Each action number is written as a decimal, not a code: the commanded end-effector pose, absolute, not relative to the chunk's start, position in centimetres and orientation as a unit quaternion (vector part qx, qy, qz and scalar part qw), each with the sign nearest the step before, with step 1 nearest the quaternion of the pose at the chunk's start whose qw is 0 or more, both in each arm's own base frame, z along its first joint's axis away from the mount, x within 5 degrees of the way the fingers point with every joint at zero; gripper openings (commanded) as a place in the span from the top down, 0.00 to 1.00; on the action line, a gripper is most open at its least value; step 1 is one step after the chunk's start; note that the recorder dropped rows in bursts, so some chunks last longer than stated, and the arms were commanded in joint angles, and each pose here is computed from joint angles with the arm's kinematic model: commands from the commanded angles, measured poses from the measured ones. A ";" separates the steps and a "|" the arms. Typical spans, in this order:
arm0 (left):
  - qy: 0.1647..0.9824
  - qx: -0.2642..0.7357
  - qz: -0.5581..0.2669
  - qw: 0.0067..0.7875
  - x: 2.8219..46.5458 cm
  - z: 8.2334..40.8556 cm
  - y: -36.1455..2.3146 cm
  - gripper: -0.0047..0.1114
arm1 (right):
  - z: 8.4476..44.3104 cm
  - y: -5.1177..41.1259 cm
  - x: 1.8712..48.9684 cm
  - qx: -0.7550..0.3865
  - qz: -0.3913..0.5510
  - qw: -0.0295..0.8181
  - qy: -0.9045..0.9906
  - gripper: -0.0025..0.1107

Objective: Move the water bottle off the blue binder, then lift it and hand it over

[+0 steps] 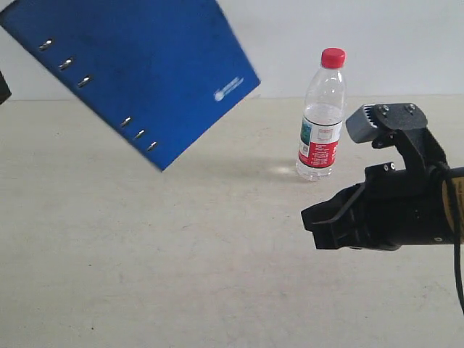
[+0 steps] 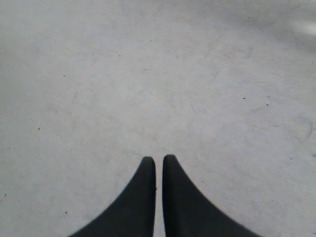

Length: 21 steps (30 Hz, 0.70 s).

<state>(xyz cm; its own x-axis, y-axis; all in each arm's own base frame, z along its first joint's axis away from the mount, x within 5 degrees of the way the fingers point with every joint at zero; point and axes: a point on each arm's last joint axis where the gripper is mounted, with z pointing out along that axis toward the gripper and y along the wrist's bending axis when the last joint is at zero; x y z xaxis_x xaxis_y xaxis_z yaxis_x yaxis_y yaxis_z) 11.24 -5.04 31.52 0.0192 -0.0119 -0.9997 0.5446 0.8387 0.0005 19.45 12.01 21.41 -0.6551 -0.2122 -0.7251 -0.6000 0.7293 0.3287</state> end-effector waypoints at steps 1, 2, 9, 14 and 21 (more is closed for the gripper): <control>0.673 0.183 -0.204 0.687 11.4 31.7 -4.9 0.15 | 21.5 11.8 19.4 -0.237 0.277 0.349 0.863 0.97; 0.674 0.178 -0.209 0.686 11.4 31.7 -4.9 0.19 | 21.7 11.8 19.3 -0.238 0.277 0.352 0.862 0.97; 0.665 0.183 -0.183 0.701 9.9 32.2 -4.6 0.90 | 27.9 10.3 15.9 -0.242 0.284 0.486 0.790 0.98; 0.633 -0.013 -0.091 0.769 7.4 33.5 -0.9 0.92 | 34.9 6.1 8.1 -0.211 0.260 0.687 0.645 0.98; 0.579 -0.102 -0.032 0.808 3.6 30.6 1.3 0.92 | 33.0 2.1 0.6 -0.158 0.244 0.803 0.521 0.98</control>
<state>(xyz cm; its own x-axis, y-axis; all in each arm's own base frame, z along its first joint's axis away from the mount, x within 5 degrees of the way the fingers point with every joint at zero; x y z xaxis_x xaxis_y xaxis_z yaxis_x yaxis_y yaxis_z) 3.93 1.39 32.55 0.3337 -0.1774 -0.9258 -0.0760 0.9739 -0.2140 0.34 2.28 35.50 0.3589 0.2281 -0.9051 -0.5763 0.8169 -0.0227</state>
